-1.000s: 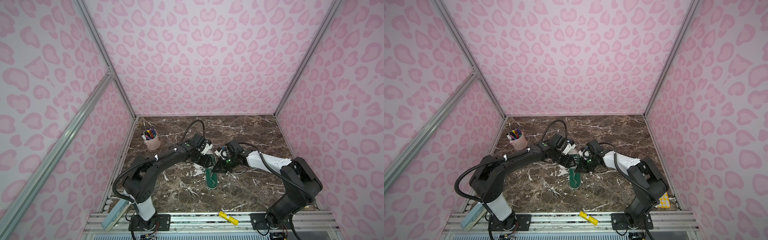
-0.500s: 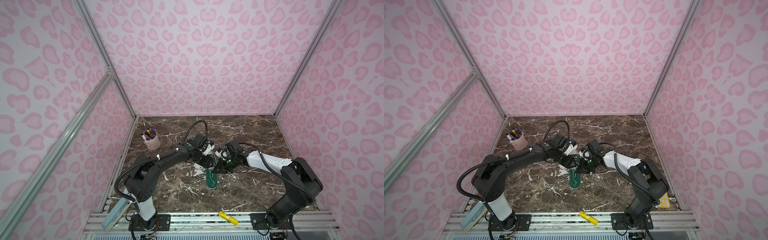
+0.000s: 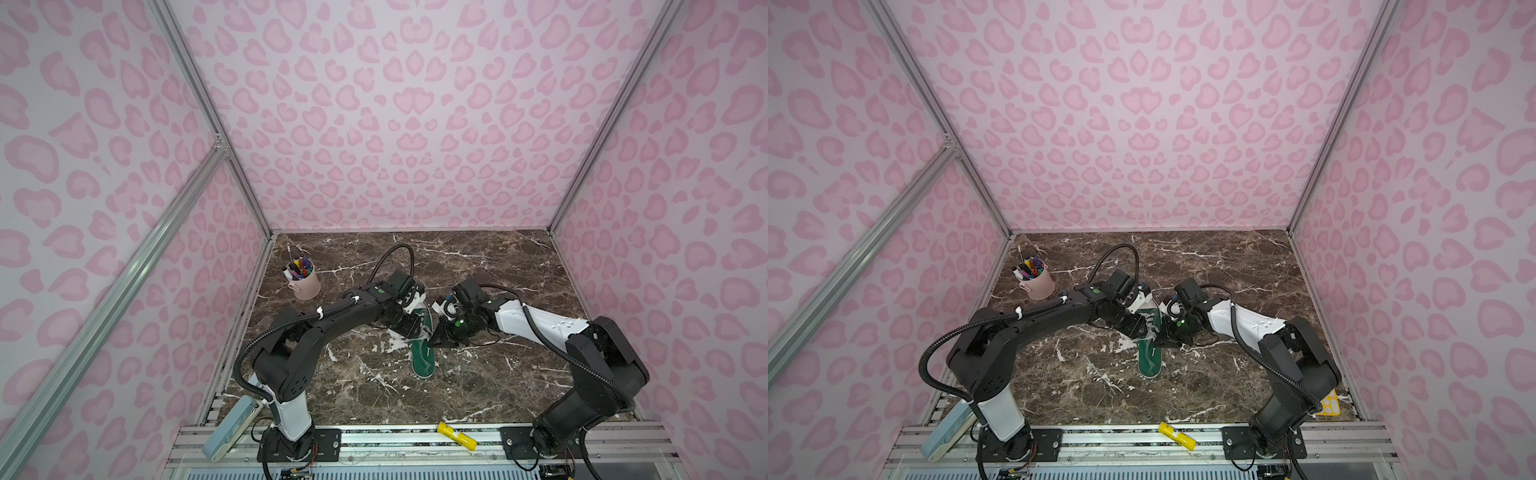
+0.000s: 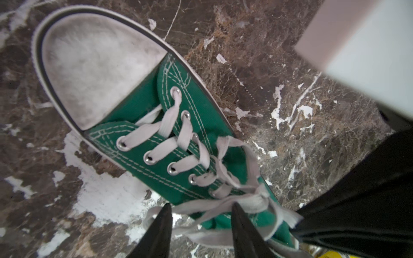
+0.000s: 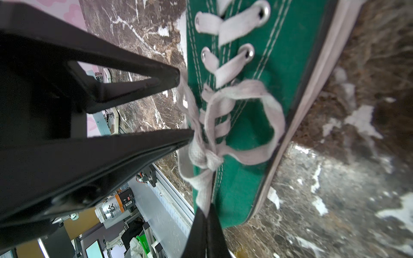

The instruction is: Tie the shoes

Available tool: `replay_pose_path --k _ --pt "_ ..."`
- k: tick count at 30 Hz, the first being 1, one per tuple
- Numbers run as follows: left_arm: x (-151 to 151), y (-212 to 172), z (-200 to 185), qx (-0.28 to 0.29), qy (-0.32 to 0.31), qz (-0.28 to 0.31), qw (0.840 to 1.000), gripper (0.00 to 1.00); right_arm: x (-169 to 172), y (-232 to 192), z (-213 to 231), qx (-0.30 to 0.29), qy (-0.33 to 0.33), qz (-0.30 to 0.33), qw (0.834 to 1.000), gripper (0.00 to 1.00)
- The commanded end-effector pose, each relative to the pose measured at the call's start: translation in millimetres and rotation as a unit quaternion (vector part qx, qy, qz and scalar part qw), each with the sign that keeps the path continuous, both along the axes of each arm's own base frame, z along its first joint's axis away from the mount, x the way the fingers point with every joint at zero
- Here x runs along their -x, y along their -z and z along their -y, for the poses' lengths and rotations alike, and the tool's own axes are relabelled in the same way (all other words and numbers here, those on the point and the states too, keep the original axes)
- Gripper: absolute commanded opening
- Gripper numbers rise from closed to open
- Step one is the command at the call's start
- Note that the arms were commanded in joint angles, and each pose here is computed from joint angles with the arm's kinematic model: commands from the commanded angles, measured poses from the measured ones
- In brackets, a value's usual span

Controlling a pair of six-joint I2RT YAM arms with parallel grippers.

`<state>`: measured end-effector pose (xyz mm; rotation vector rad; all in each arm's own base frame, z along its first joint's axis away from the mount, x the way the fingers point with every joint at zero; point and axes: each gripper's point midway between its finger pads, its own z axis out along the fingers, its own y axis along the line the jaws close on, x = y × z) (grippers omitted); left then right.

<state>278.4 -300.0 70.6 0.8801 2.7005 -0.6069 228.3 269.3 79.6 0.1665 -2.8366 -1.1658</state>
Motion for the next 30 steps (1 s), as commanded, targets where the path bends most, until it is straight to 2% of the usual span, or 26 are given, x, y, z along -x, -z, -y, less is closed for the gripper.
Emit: replay_pose_path --k 1,3,5,9,12,16,20,25,30 --pt "0.2 -0.2 -2.6 -0.008 0.002 0.002 1.000 0.51 8.6 8.5 8.3 0.027 -0.015 -0.013 0.999 0.00" --pt "-0.5 0.5 -3.2 -0.012 0.001 0.002 1.000 0.52 10.9 11.7 11.4 0.038 -0.021 -0.017 0.999 0.00" --pt "-0.5 -1.2 -4.0 -0.012 0.001 0.003 1.000 0.58 11.9 13.3 12.7 0.041 -0.025 -0.018 0.999 0.00" --pt "0.2 -28.2 2.0 0.033 0.000 0.029 0.999 0.63 9.0 11.3 8.9 0.030 -0.023 -0.013 0.999 0.00" --pt "7.2 -39.2 -0.3 0.057 -0.004 0.024 0.998 0.66 9.9 14.1 8.4 0.031 -0.024 -0.016 0.999 0.00" --pt "27.0 -28.6 -13.2 0.061 0.005 0.008 0.998 0.67 8.7 15.2 7.2 0.030 -0.028 -0.015 0.999 0.00" --pt "42.4 -17.2 -27.2 0.064 0.026 0.025 0.997 0.68 5.7 12.5 3.9 0.022 -0.027 -0.013 0.999 0.00" --pt "40.6 -0.9 -31.3 0.054 0.046 0.044 0.997 0.69 6.5 13.5 3.4 0.021 -0.032 -0.016 0.999 0.00" --pt "30.4 1.8 -16.3 0.076 0.059 0.048 0.994 0.68 6.7 13.5 3.7 0.022 -0.033 -0.016 0.999 0.00"
